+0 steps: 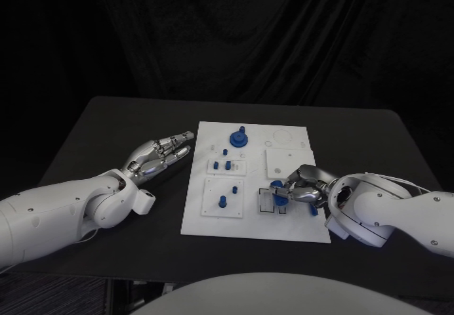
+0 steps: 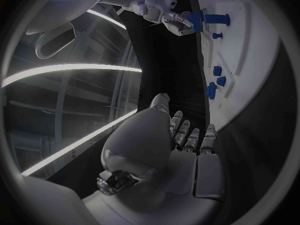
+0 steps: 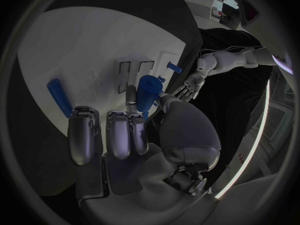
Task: Assemble the parts on the task board
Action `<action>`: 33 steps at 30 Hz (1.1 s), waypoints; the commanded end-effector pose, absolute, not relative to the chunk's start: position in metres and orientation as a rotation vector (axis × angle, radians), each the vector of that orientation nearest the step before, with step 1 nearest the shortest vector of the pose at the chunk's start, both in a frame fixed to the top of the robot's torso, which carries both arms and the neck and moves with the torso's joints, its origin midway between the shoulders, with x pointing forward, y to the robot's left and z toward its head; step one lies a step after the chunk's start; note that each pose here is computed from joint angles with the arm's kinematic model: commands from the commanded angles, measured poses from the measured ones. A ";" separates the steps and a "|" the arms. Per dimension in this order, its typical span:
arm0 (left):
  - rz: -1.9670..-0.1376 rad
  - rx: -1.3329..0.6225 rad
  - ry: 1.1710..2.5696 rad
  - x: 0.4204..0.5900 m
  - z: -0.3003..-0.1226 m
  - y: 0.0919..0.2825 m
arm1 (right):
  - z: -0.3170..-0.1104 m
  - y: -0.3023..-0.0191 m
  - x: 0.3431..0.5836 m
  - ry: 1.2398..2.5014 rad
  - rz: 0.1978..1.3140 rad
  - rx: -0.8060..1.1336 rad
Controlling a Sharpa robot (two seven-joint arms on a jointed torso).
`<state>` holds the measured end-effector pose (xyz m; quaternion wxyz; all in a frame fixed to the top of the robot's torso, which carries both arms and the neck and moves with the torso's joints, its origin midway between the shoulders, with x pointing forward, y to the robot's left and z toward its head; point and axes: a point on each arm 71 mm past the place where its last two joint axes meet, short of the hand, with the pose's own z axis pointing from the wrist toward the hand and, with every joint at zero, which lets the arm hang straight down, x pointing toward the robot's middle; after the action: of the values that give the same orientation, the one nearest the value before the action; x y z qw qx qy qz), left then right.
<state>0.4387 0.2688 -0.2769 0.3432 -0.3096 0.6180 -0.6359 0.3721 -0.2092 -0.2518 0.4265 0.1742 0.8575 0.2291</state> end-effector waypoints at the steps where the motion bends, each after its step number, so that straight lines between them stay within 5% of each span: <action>1: -1.700 -0.789 1.567 0.438 -0.274 0.267 | -0.256 -0.210 0.371 2.181 0.534 0.417; 33: -1.701 -0.793 1.578 0.438 -0.276 0.267 | -0.260 -0.197 0.370 2.233 0.559 0.327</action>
<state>0.4393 0.2684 -0.2777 0.3398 -0.3092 0.6187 -0.6373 0.3713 -0.1978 -0.2579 0.4031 0.1374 0.8768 0.2231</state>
